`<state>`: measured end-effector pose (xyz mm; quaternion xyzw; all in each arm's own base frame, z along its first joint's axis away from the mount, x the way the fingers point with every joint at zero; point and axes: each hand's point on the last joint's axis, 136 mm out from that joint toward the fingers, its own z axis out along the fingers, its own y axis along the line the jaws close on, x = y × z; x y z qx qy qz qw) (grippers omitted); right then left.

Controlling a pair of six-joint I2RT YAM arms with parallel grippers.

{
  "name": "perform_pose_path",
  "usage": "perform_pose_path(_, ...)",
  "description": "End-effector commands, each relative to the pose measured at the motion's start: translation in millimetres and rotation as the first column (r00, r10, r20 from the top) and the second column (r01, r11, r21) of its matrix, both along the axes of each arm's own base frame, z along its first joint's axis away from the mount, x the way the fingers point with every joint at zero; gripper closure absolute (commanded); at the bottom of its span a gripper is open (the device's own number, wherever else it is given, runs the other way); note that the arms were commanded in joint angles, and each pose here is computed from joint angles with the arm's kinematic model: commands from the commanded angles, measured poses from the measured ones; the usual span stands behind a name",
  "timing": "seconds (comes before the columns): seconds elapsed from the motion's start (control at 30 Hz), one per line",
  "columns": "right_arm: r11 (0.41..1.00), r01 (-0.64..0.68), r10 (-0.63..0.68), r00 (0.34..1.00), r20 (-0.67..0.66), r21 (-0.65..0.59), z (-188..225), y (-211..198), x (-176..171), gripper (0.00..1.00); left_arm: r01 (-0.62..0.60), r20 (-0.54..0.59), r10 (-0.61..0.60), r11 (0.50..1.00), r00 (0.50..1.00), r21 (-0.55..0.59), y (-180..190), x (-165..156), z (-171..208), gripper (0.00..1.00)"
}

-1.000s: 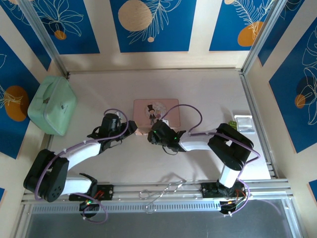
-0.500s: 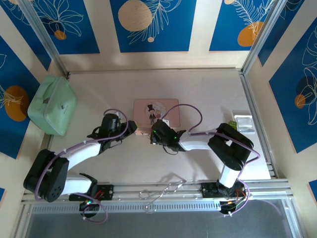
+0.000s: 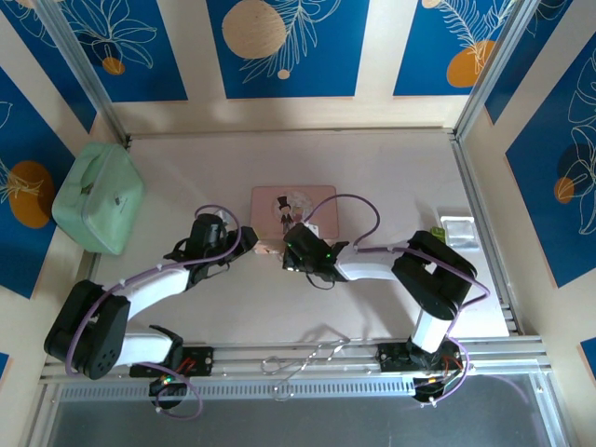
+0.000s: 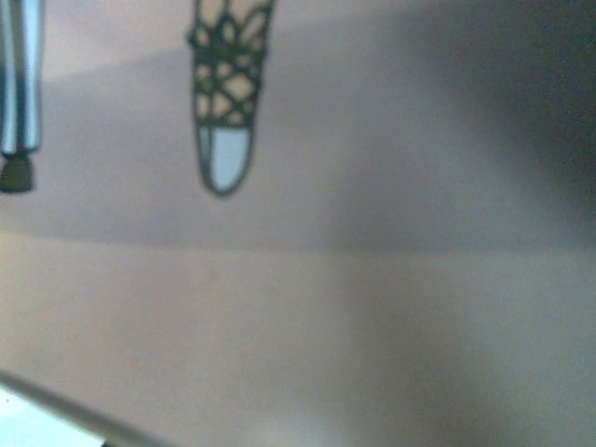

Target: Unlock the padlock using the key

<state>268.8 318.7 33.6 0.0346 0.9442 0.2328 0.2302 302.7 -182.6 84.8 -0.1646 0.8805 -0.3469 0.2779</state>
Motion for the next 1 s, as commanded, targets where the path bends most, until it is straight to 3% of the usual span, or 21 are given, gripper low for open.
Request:
perform_pose_path(0.0,0.997,-0.073,0.075,0.988,-0.134,0.015,-6.2,-0.2,-26.8,1.0,0.0,-0.179,0.02,0.994,0.984,0.111,21.4,-31.9,-52.3,0.5)
perform_pose_path(0.3,0.98,-0.167,0.182,0.971,-0.154,0.105,4.3,-3.9,-36.8,1.0,-0.001,-0.173,0.021,0.993,0.985,0.115,22.8,-32.8,-51.5,0.5)
perform_pose_path(0.5,0.953,-0.192,0.228,0.964,-0.135,0.236,-0.4,-5.0,-36.8,1.0,-0.007,-0.171,0.027,0.993,0.985,0.116,23.5,-32.4,-52.0,0.5)
perform_pose_path(0.97,0.948,-0.109,0.159,0.976,-0.151,0.298,-18.9,-22.2,-29.1,1.0,-0.01,-0.176,0.031,0.993,0.984,0.119,25.6,-35.5,-59.1,0.51)
